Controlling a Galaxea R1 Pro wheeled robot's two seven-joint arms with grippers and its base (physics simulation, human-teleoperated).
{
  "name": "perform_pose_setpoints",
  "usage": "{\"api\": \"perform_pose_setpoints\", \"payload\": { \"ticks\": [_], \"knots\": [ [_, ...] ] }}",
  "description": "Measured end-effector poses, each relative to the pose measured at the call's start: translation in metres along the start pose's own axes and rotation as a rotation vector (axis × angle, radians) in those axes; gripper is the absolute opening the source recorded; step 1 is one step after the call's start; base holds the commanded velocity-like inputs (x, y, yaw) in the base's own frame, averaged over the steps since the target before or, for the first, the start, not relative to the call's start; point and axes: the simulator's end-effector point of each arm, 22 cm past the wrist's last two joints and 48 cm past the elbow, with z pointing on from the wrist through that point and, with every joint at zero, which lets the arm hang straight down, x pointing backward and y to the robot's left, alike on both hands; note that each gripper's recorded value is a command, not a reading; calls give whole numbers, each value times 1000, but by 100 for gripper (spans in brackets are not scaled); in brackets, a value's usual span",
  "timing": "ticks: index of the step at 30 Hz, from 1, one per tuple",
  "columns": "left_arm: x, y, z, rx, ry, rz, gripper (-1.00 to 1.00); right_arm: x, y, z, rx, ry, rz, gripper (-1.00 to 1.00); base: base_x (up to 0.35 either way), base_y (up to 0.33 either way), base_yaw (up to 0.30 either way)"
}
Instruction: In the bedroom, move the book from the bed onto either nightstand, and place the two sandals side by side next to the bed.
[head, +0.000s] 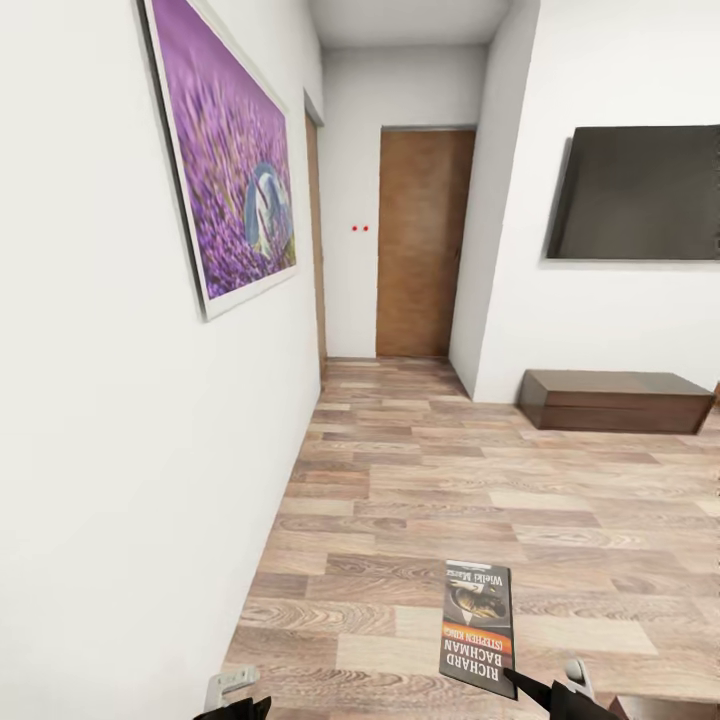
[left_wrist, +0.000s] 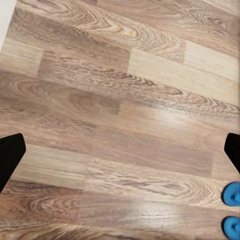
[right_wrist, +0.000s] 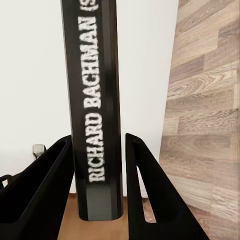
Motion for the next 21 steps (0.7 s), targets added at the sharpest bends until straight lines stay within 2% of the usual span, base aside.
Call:
{"api": "perform_pose_setpoints", "payload": {
  "ticks": [8,21],
  "knots": [
    [0,1,0,0,-1,0,100,0,0,0,0,0,0,-100,35,25,-24],
    [0,1,0,0,-1,0,100,1,0,0,0,3,-1,-100,227,152,-1]
  ]
}}
